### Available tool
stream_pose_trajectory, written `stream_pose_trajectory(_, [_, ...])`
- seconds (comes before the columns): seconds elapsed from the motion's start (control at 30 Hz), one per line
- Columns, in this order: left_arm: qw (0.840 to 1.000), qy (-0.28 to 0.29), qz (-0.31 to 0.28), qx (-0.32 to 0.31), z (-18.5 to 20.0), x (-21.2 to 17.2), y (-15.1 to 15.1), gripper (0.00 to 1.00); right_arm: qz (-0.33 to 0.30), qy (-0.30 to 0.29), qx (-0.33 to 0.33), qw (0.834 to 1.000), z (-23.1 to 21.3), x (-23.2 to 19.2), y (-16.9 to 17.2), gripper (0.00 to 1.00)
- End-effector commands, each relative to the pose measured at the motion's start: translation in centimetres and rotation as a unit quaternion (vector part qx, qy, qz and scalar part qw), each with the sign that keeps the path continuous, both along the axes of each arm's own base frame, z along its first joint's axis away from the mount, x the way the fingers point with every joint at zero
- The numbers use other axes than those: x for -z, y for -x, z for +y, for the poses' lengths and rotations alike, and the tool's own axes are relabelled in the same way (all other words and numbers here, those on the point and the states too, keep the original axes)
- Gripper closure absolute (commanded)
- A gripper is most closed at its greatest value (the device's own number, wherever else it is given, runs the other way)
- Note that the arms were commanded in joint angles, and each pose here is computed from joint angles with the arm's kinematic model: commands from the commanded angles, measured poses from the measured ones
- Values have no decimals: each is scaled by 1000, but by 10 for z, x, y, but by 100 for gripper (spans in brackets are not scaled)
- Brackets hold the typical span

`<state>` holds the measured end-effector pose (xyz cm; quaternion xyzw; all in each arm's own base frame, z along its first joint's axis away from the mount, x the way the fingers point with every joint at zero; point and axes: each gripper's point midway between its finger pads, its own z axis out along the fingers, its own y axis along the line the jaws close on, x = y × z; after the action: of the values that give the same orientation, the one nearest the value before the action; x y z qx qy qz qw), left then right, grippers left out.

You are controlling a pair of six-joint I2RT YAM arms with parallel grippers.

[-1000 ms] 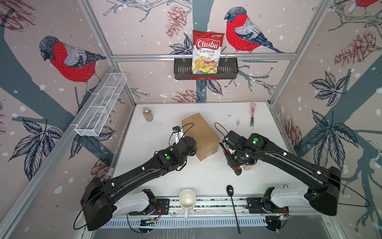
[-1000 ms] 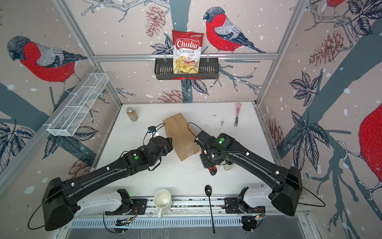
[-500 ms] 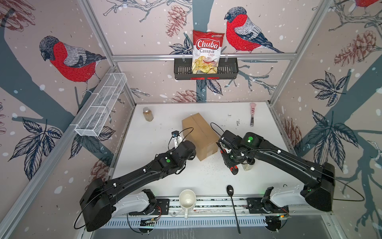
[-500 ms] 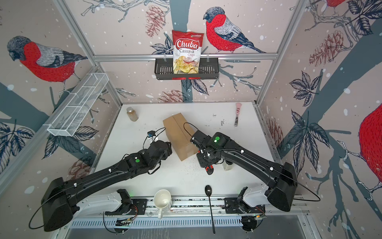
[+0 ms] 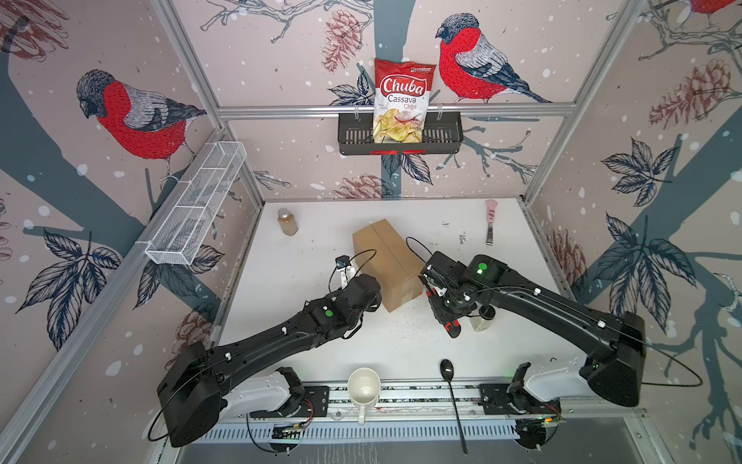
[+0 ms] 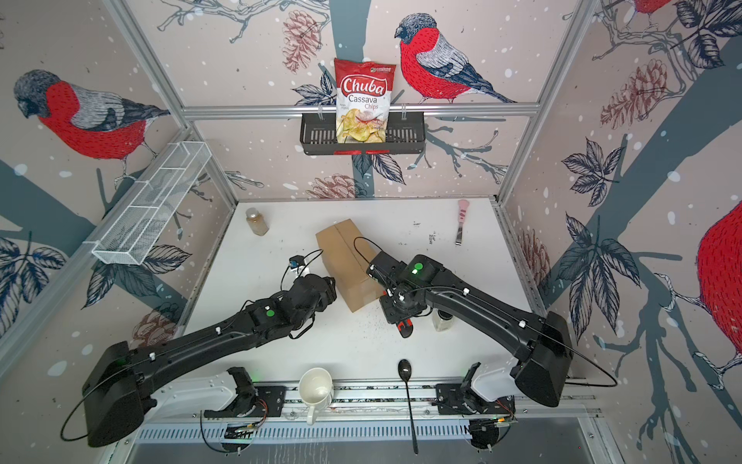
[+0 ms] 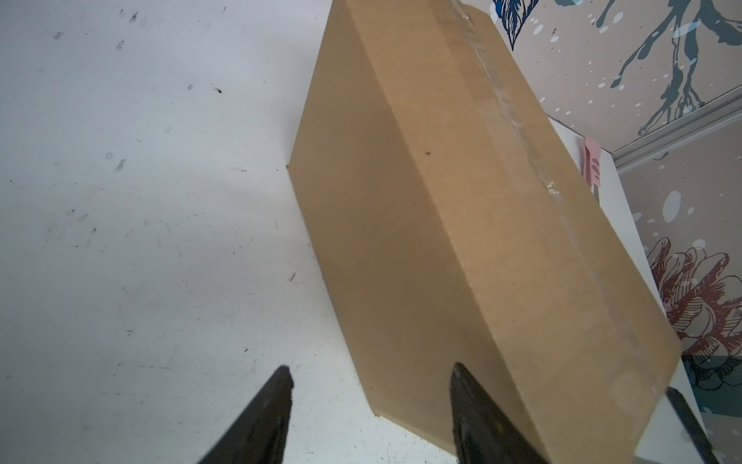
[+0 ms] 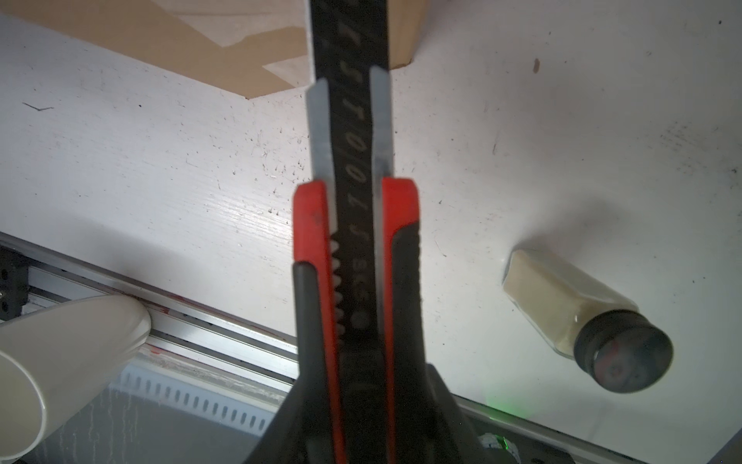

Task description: Unpack the express box

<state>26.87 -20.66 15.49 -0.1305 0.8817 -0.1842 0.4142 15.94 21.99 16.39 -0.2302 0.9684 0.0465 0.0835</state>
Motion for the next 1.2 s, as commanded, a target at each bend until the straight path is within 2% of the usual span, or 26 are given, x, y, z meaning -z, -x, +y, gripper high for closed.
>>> stream_pose_trajectory(0.0, [1000, 13, -9, 1, -5, -4, -3, 38, -2, 9, 7, 1000, -3, -3, 0, 94])
stream_pose_trajectory(1.17, [1000, 17, -13, 2, -8, -5, -6, 40, -8, 16, 3, 1000, -2, -3, -3, 94])
